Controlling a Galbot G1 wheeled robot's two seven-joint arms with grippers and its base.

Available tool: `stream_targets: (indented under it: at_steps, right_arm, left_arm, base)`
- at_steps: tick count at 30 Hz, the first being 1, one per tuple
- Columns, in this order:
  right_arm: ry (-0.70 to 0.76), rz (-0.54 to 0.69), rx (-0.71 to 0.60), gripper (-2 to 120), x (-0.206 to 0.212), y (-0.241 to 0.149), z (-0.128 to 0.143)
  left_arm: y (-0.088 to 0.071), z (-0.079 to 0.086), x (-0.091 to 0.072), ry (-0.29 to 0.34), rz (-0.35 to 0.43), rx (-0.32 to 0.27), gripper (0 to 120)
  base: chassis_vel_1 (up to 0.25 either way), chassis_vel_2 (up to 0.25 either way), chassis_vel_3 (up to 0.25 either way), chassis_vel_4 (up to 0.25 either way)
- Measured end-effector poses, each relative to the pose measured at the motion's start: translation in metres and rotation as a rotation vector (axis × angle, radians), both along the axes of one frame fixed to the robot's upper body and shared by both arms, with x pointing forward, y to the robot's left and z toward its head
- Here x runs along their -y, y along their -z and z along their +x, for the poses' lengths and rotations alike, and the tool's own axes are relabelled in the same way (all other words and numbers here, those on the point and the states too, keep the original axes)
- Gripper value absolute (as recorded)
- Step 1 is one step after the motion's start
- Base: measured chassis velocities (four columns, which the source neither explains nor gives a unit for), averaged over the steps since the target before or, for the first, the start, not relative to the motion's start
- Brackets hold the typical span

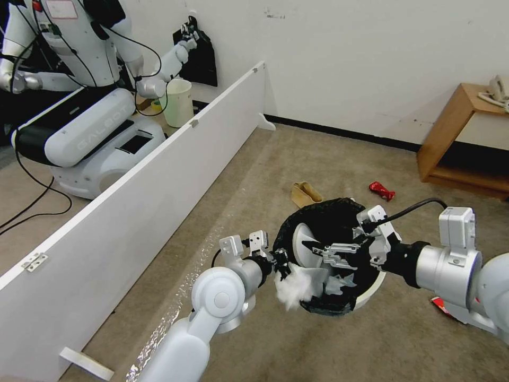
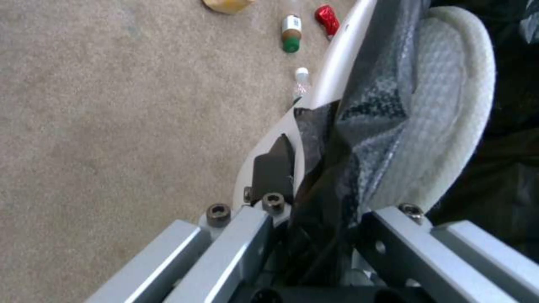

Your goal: Pick up the trash bin, then pick up the garbage from the floor and place it into the trash bin.

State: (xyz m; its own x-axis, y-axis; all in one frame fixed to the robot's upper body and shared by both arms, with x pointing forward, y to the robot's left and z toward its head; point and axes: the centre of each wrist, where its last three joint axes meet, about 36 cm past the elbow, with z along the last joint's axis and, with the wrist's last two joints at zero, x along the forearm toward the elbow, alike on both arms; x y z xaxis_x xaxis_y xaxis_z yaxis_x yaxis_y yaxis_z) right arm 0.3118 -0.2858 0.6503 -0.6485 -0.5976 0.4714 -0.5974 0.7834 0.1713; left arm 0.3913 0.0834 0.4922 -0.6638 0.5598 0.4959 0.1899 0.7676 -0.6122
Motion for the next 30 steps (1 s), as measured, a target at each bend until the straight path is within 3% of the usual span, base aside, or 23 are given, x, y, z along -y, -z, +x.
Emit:
stream_targets:
  at_steps: [30]
  right_arm:
    - [0.004, 0.02, 0.03, 79, 0.0015, -0.0048, 0.0005]
  left_arm:
    - [0.0041, 0.0005, -0.0016, -0.01, 0.01, -0.012, 2]
  base:
    - [0.0, 0.0, 0.0, 0.0]
